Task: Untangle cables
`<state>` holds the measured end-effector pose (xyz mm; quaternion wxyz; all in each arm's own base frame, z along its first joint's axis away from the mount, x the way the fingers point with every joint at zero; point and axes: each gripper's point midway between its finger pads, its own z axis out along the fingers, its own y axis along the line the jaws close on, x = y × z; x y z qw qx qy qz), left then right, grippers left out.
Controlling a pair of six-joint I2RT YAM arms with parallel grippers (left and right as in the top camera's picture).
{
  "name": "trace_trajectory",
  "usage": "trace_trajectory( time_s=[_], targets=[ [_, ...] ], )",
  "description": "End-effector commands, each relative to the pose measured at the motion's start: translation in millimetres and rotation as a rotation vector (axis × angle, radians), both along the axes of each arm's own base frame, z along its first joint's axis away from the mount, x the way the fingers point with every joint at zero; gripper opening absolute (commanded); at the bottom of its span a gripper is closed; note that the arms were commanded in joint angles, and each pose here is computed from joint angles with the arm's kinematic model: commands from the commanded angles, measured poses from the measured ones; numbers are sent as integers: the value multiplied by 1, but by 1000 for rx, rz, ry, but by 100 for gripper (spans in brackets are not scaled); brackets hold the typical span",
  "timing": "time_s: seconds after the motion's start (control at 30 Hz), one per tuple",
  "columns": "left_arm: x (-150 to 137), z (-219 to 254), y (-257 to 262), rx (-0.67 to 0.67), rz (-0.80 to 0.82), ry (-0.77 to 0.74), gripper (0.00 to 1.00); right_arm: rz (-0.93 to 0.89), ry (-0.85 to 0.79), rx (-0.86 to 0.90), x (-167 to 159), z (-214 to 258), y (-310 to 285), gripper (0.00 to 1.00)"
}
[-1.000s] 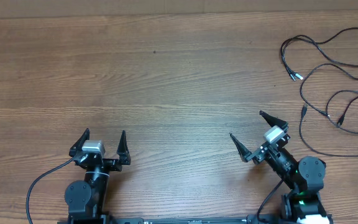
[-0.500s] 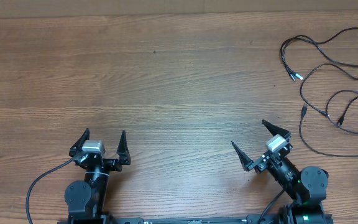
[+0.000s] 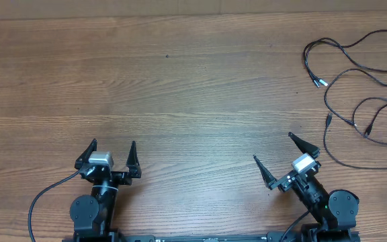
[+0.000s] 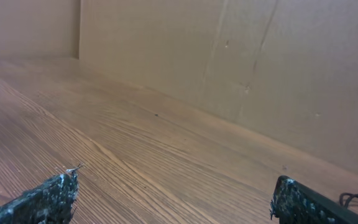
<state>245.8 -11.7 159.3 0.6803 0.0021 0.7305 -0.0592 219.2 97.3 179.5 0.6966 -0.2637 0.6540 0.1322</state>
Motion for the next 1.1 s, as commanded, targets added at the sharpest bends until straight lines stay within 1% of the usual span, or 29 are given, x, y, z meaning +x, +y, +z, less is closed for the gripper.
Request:
trace_trajectory(
  time_s=[0.0, 0.3, 1.07],
  targets=[
    [0, -1, 4, 9, 17, -2, 100, -23, 0, 1, 2, -3, -4, 100],
    [0, -1, 4, 8, 17, -2, 100, -57, 0, 1, 5, -3, -9, 100],
    [0, -1, 4, 8, 17, -2, 99, -56, 0, 1, 5, -3, -8, 100]
  ],
)
